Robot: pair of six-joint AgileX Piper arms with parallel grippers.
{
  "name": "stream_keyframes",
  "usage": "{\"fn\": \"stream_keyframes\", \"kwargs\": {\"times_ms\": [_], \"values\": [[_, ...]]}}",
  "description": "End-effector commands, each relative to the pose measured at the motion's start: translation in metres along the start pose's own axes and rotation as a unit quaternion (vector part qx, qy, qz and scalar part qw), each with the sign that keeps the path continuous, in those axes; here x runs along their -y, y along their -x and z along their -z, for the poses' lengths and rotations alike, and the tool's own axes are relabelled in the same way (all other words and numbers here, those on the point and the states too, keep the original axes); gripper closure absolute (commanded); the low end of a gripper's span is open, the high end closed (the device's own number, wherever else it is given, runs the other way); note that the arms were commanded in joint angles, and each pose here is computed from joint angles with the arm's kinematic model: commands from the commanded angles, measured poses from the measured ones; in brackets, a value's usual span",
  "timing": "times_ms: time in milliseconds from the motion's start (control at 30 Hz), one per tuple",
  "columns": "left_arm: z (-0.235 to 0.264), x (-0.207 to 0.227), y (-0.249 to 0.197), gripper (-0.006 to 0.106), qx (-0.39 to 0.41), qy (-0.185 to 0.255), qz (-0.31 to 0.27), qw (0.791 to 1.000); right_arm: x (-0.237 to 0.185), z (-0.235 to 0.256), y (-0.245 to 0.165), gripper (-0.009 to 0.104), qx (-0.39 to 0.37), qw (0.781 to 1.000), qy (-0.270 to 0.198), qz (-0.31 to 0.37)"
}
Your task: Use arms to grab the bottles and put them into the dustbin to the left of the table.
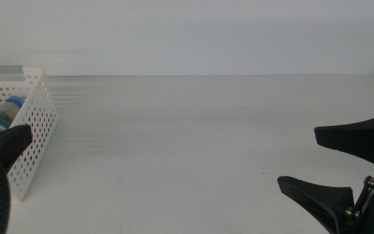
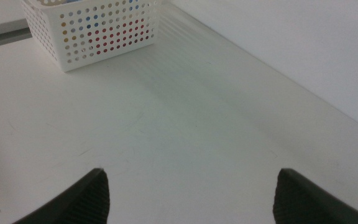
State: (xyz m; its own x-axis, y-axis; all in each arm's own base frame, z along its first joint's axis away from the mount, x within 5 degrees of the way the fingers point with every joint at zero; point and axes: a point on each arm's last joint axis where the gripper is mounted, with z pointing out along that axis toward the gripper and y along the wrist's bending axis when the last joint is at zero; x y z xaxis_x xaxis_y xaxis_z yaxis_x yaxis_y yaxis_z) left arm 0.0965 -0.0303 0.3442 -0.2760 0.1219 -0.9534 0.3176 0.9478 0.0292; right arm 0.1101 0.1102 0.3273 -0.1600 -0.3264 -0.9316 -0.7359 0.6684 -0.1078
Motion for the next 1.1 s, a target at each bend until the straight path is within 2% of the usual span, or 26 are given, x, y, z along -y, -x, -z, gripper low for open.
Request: {"fn": "stream_keyframes", "kwargs": {"times_ms": [0,133,233,500,633,867,1067], "values": [[0.003,-0.001,0.014,0.010,0.047,0.007,0.002,0.999,0.002,0.005,0.015,0.025,0.051,0.999,-0.010,0.010],[0.003,-0.004,0.014,0.010,0.045,0.021,-0.025,0.998,0.005,0.005,0.017,0.025,0.059,0.998,-0.021,0.029],[0.003,-0.005,0.014,0.010,0.044,0.027,-0.035,0.998,0.014,0.006,0.020,0.025,0.078,0.995,-0.055,0.039],[0.002,-0.005,0.011,0.010,0.050,0.030,-0.039,0.998,0.063,0.018,0.011,0.025,0.063,0.976,-0.206,-0.023],[-0.002,-0.010,-0.010,0.010,0.067,0.059,-0.034,0.995,0.076,0.032,0.005,0.025,0.061,0.962,-0.263,-0.033],[0.001,-0.019,-0.056,0.010,0.072,0.127,0.054,0.988,0.060,0.055,-0.031,0.025,0.070,0.952,-0.296,-0.040],[0.007,-0.016,-0.091,0.010,0.077,0.148,0.060,0.984,0.037,0.068,-0.085,0.025,0.079,0.942,-0.323,-0.046]]}}
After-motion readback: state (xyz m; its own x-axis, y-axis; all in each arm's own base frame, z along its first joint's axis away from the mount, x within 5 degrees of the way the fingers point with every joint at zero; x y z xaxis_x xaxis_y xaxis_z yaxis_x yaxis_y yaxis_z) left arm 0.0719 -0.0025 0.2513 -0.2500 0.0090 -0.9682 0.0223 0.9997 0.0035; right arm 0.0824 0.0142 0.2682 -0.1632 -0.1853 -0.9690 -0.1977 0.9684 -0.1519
